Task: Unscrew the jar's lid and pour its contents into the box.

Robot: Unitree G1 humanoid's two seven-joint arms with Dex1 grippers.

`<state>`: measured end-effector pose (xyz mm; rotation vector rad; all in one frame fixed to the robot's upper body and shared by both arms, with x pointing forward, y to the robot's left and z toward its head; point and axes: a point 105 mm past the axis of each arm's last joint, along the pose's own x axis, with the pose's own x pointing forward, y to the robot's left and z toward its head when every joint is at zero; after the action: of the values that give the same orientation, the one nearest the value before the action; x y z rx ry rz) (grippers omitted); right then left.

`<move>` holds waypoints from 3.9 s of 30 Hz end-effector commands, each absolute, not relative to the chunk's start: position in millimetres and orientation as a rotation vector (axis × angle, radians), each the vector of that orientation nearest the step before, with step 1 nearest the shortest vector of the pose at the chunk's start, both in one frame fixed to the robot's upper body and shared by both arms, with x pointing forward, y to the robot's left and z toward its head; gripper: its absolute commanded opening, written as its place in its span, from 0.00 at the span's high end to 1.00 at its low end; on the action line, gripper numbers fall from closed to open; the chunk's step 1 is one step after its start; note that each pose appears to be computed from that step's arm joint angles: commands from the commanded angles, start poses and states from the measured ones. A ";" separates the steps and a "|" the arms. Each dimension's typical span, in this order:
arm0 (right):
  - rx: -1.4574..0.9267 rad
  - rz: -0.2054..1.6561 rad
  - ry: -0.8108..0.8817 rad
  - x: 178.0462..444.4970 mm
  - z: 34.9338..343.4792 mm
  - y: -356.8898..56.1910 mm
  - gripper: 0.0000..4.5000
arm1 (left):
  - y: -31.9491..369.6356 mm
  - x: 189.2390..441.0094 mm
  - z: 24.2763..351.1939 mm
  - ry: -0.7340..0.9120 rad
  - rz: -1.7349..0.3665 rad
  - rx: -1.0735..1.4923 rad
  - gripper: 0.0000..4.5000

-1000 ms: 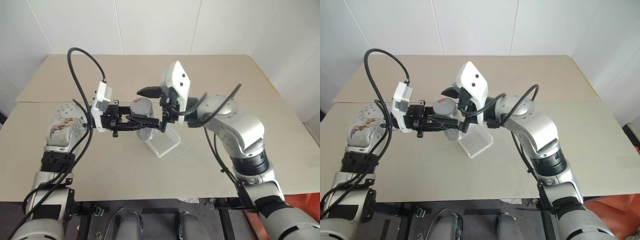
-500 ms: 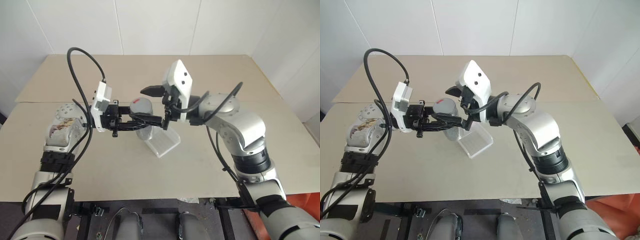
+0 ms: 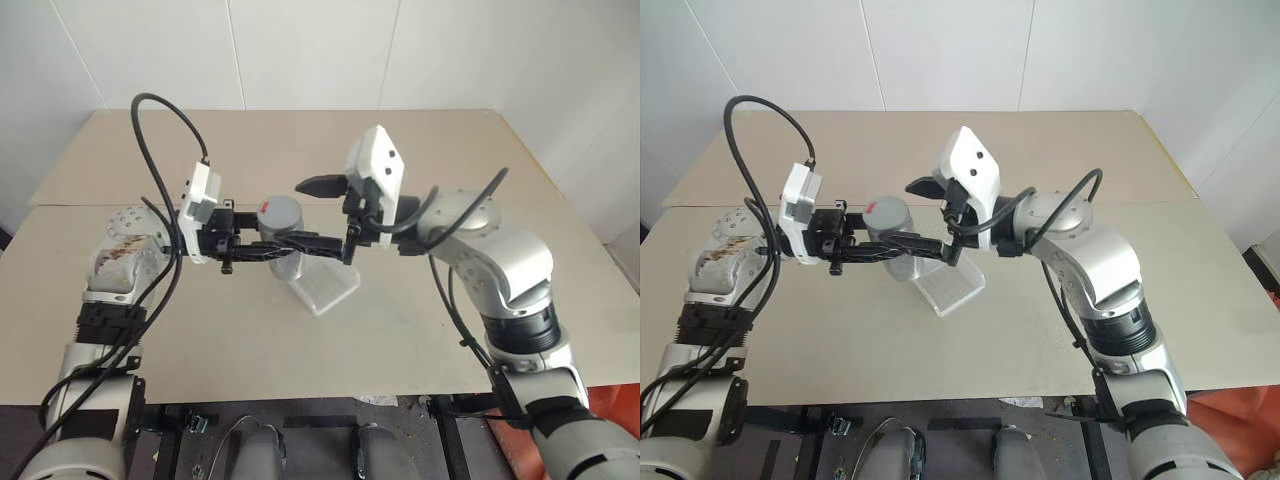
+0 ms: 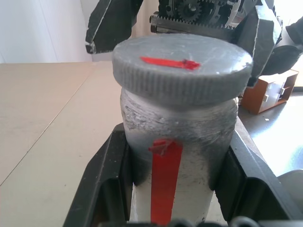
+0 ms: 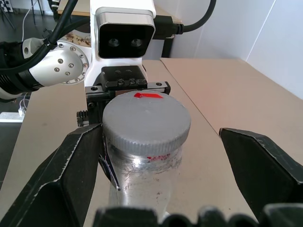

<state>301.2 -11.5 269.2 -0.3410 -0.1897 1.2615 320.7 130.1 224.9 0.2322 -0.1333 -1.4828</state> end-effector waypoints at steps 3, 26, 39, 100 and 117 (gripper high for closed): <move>-0.332 1.283 -0.269 291.1 284.7 -6.3 0.01 | 128.6 315.0 235.3 -0.189 -1.503 0.265 0.57; -0.285 1.336 -0.225 290.7 280.4 12.7 0.01 | 127.6 311.1 233.6 -0.190 -1.501 0.272 0.57; -0.271 1.324 -0.261 289.1 290.4 8.4 0.39 | 127.7 310.3 228.3 -0.175 -1.501 0.270 0.57; -0.155 1.075 0.095 284.4 244.7 -110.8 0.01 | 48.2 394.8 199.2 -1.461 -0.536 2.424 0.57; -0.164 1.066 0.073 280.7 242.6 -110.7 0.01 | 109.0 422.1 250.8 -0.621 -0.399 1.334 0.57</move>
<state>286.6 -110.4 227.0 -0.1437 0.1546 1.0519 414.4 90.7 232.7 1.5738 -0.7550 -0.4517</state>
